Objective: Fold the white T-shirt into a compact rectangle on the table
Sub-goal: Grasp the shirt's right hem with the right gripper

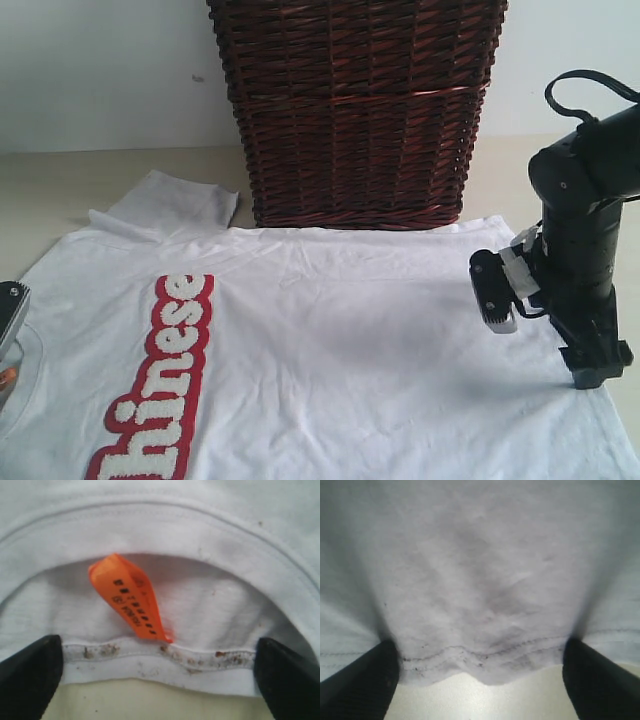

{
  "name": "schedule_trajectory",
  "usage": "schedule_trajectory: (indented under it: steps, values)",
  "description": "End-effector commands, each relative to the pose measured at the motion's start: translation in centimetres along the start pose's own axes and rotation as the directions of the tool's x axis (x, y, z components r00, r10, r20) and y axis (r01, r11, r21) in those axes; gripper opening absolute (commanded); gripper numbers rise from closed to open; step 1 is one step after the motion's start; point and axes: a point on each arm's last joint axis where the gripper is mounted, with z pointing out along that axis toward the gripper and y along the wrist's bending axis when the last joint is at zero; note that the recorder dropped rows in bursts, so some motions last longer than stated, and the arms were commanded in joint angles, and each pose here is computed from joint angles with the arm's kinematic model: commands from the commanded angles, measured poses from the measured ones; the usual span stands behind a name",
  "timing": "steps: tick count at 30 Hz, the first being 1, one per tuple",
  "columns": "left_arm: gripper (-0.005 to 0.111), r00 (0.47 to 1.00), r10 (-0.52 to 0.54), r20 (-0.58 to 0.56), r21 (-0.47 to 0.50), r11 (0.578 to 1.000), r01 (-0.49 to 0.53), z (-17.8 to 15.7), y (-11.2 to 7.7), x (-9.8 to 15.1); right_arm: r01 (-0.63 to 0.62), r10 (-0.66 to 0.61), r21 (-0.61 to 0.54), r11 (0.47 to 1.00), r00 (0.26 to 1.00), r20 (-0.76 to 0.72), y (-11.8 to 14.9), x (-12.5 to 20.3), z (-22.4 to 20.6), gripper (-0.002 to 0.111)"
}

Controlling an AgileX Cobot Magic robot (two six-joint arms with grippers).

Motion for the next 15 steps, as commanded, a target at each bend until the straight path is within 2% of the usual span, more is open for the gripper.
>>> schedule_trajectory:
  steps: [1,2,3,4,6,15]
  values:
    - [0.105,1.000,0.017,-0.011,0.001,1.000,-0.017,0.25,-0.12,0.20,0.013,-0.013,-0.043,0.999,1.000,0.007,0.29,-0.85,3.34,0.061]
    - [0.105,1.000,0.017,-0.011,0.001,1.000,-0.017,0.25,-0.12,0.20,0.010,-0.010,-0.047,0.999,1.000,0.007,0.32,-0.87,3.42,0.045]
    - [0.105,1.000,0.017,-0.011,0.001,1.000,-0.017,0.25,-0.12,0.20,0.007,-0.006,-0.048,0.999,1.000,0.008,0.33,-0.88,3.41,0.036]
    - [0.105,1.000,0.017,-0.011,0.001,1.000,-0.017,0.25,-0.12,0.20,0.007,-0.006,-0.048,0.999,1.000,0.008,0.33,-0.88,3.41,0.020]
    - [0.105,1.000,0.017,-0.011,0.001,1.000,-0.017,0.25,-0.12,0.20,0.006,-0.005,-0.046,0.999,1.000,0.008,0.28,-0.87,3.32,0.000]
    - [0.105,1.000,0.017,-0.011,0.001,1.000,-0.017,0.25,-0.12,0.20,-0.013,0.014,-0.029,0.999,1.000,0.025,0.27,-0.98,2.59,0.000]
